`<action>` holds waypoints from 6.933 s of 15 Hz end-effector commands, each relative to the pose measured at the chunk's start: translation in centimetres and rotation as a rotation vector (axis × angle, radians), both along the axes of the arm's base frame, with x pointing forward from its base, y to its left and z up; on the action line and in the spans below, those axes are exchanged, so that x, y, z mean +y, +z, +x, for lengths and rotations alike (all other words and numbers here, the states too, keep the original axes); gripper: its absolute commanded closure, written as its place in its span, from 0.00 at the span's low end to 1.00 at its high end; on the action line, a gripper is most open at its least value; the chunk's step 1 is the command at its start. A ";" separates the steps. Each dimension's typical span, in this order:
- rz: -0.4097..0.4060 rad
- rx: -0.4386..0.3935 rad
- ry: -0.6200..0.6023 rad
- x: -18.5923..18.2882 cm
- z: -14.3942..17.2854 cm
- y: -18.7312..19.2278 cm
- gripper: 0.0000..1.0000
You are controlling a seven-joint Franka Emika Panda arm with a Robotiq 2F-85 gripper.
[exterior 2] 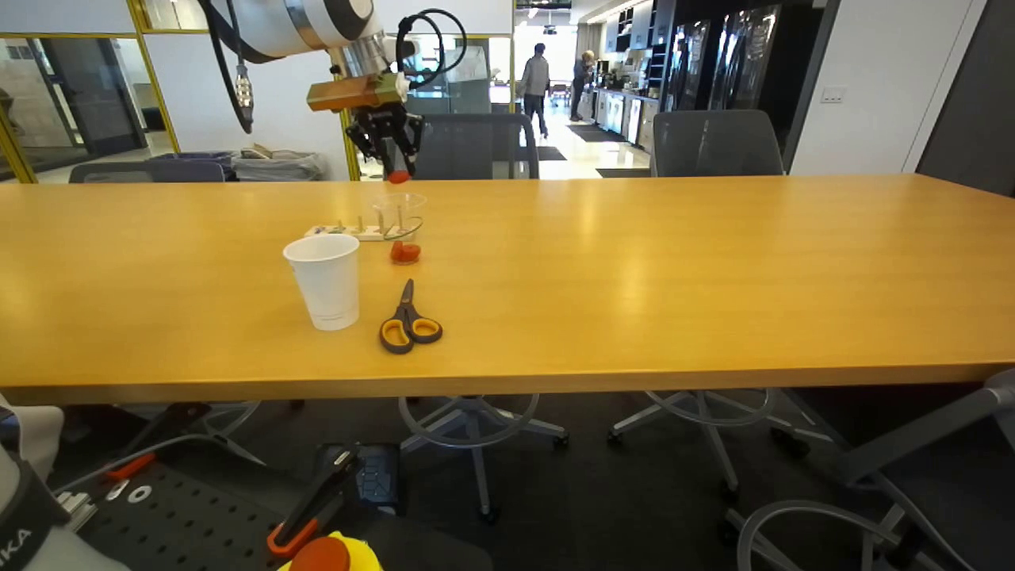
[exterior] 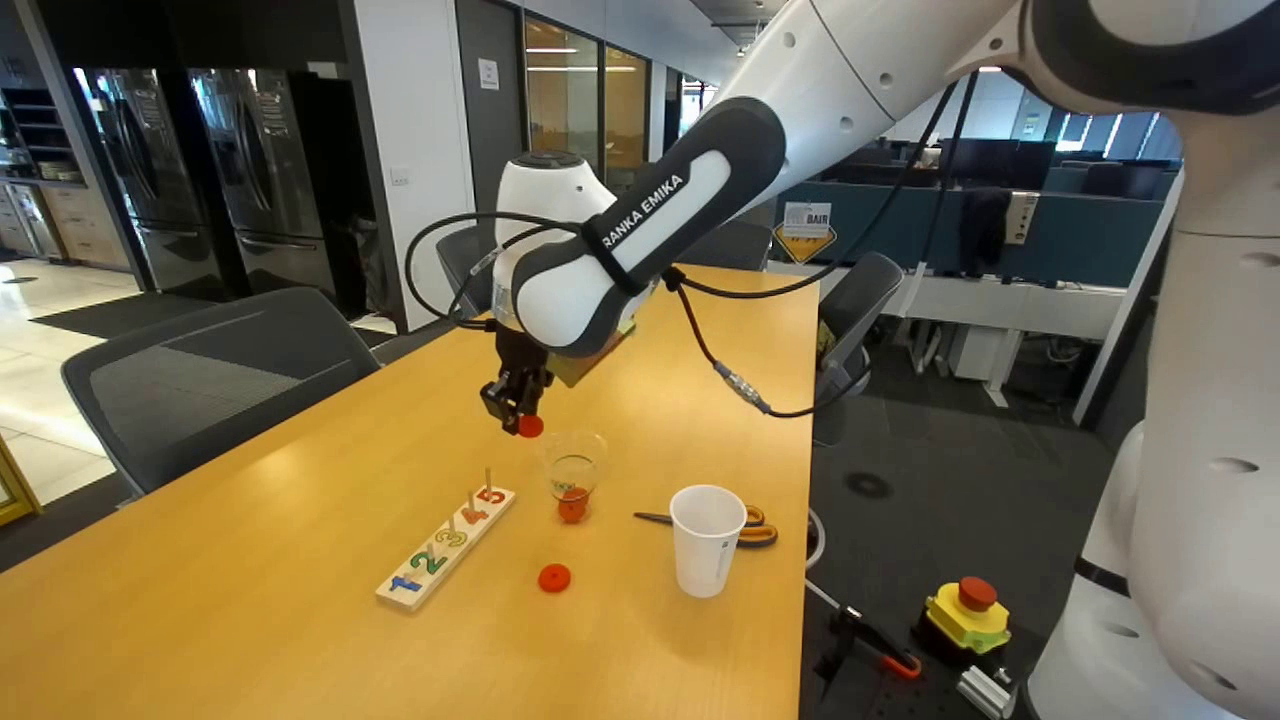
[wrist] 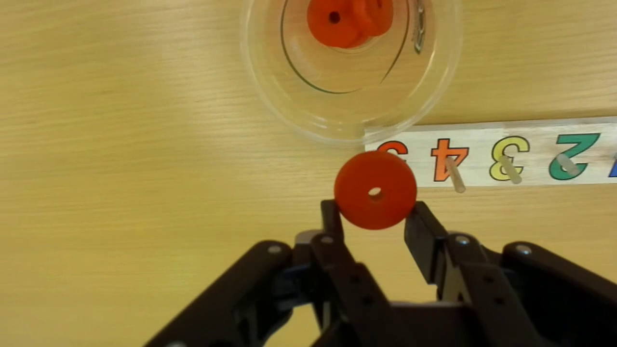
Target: Put the orange circles into the transparent cup then the blue circles into the white cup.
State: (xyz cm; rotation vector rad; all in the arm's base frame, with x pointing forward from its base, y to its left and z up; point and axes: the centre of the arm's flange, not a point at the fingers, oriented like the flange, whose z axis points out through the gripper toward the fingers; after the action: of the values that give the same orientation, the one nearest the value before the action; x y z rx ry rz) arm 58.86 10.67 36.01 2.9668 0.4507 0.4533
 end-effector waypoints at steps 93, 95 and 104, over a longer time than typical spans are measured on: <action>0.142 0.355 -0.564 4.6 -7.0 -12.5 0.00; 0.147 0.342 -0.551 4.6 -7.2 -12.6 0.25; 0.129 0.338 -0.509 5.0 -7.7 -11.9 0.84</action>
State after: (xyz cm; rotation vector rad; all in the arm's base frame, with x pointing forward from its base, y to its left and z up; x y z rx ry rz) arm 51.82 15.62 23.16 3.1185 -0.3630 -0.0889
